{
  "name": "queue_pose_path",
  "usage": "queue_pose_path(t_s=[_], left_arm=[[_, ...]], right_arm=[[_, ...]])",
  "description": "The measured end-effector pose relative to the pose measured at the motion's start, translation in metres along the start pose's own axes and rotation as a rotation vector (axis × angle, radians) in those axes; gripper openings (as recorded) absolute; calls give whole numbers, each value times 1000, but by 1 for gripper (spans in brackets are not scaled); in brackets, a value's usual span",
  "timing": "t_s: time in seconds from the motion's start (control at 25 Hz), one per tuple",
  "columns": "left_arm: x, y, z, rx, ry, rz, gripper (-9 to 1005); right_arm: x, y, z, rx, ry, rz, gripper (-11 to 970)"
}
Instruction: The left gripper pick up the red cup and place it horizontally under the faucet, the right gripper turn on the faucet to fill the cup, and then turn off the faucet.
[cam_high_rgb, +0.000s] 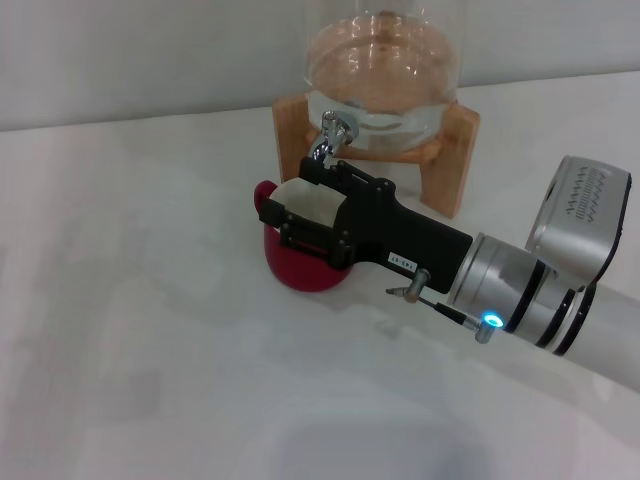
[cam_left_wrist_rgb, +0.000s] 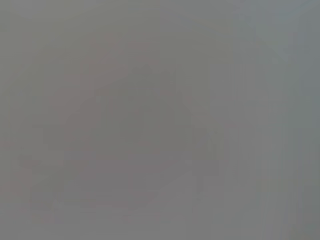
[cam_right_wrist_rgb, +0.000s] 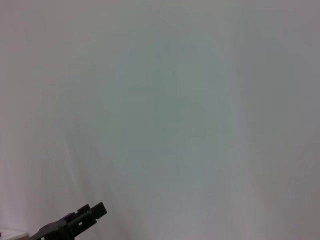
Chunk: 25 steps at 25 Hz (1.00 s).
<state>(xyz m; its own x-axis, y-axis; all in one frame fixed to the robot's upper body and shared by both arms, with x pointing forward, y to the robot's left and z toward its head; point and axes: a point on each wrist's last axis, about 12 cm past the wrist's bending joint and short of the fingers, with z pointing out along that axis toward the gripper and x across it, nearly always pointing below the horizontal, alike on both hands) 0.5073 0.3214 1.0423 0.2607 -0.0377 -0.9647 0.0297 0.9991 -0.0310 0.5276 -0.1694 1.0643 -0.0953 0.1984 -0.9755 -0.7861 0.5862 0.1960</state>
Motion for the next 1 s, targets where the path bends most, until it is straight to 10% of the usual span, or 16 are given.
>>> queue_pose_path(t_s=[1.0], left_arm=[[0,-2,6,8,3,1,685]], right_arm=[[-3,-8,-5,35,-16,-12,783]])
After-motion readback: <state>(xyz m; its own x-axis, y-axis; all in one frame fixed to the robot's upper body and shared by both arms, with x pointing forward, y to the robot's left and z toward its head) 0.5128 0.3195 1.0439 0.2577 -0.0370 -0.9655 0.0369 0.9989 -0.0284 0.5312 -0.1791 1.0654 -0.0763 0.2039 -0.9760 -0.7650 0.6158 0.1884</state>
